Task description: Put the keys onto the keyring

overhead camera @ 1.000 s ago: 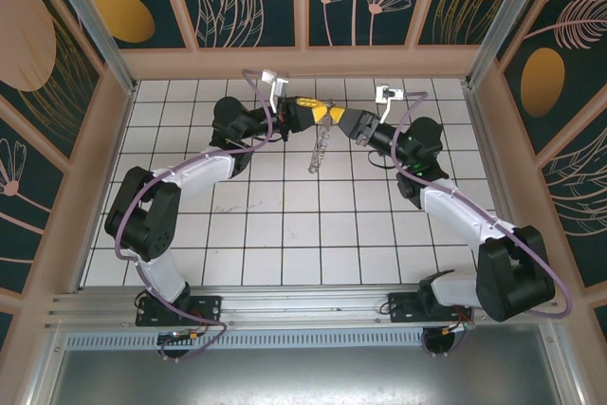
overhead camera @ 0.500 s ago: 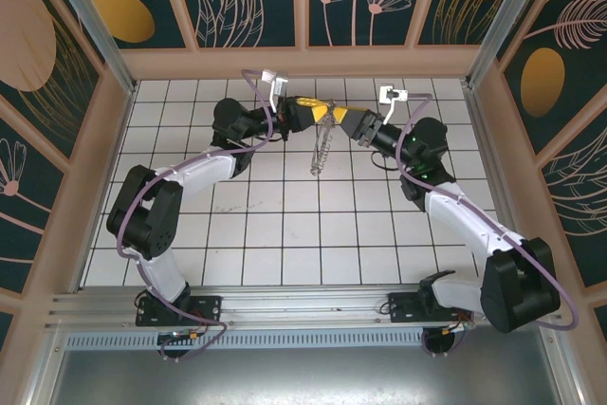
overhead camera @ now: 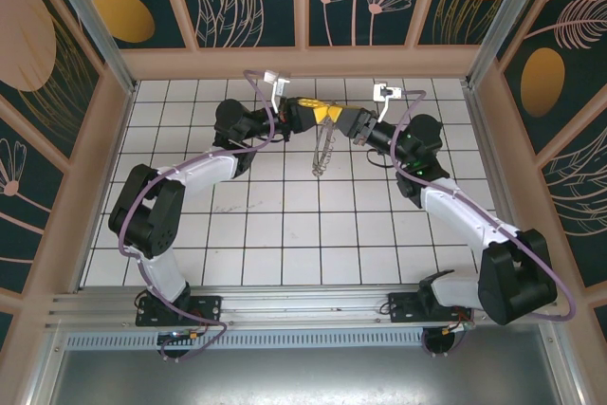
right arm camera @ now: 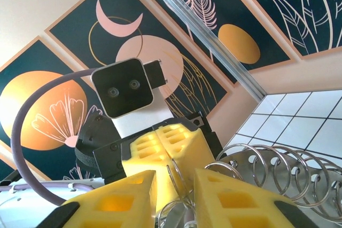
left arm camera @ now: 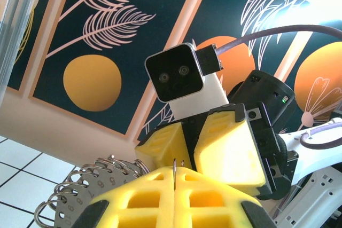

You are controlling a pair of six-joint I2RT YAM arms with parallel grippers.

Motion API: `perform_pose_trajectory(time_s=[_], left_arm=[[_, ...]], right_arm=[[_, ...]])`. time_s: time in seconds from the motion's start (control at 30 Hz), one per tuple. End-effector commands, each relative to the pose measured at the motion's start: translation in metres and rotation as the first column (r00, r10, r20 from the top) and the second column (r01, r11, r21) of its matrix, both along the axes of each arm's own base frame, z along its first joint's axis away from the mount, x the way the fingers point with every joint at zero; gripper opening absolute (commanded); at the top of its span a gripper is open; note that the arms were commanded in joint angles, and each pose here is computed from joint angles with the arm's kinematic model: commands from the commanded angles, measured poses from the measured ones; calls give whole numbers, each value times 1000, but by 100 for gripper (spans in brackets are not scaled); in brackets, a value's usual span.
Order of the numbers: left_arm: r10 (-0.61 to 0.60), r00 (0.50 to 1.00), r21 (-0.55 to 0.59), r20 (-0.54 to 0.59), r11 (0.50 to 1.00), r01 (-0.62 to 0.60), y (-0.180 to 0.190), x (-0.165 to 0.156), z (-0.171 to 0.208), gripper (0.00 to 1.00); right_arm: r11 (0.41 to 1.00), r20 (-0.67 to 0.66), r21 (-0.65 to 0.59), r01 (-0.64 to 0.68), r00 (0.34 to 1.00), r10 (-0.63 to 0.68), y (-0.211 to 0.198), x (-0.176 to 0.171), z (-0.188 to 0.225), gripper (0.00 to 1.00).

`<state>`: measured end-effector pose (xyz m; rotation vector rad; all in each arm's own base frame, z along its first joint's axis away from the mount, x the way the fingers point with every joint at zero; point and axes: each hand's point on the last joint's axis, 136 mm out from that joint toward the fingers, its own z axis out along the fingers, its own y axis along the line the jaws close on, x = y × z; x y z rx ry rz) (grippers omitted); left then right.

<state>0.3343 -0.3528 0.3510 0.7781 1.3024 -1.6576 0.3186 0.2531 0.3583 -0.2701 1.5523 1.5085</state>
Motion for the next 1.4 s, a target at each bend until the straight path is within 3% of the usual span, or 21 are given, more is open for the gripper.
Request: perform_pose_trajectory(time_s=[0.0, 0.43, 0.57, 0.63, 0.7, 0.93, 1.13, 1.37], left_arm=[[-16, 997, -50, 71, 999, 19, -1, -5, 22, 0], [-48, 999, -101, 2, 994, 48, -3, -3, 23, 0], [-36, 999, -115, -24, 993, 33, -3, -1, 22, 0], [-30, 999, -124, -38, 992, 25, -4, 0, 23, 0], [-20, 998, -138, -58, 990, 12, -4, 1, 23, 0], [-6, 990, -230, -144, 973, -28, 1, 7, 27, 0], [8, 985, -238, -173, 970, -50, 1, 8, 24, 0], [48, 978, -229, -201, 969, -95, 2, 14, 16, 0]], right_arm=[[999, 94, 25, -33, 995, 31, 5, -8, 24, 22], [997, 64, 74, -28, 998, 23, 3, 3, 17, 0], [992, 71, 119, -46, 997, 38, 4, 6, 25, 2], [989, 65, 142, -53, 997, 44, 6, 8, 28, 12], [986, 56, 160, -51, 998, 43, 6, 11, 28, 15], [973, 20, 226, -49, 999, 45, 11, 18, 26, 8], [970, 3, 238, -37, 999, 37, 15, 21, 24, 4], [969, -14, 247, -24, 999, 29, 21, 29, 24, 11]])
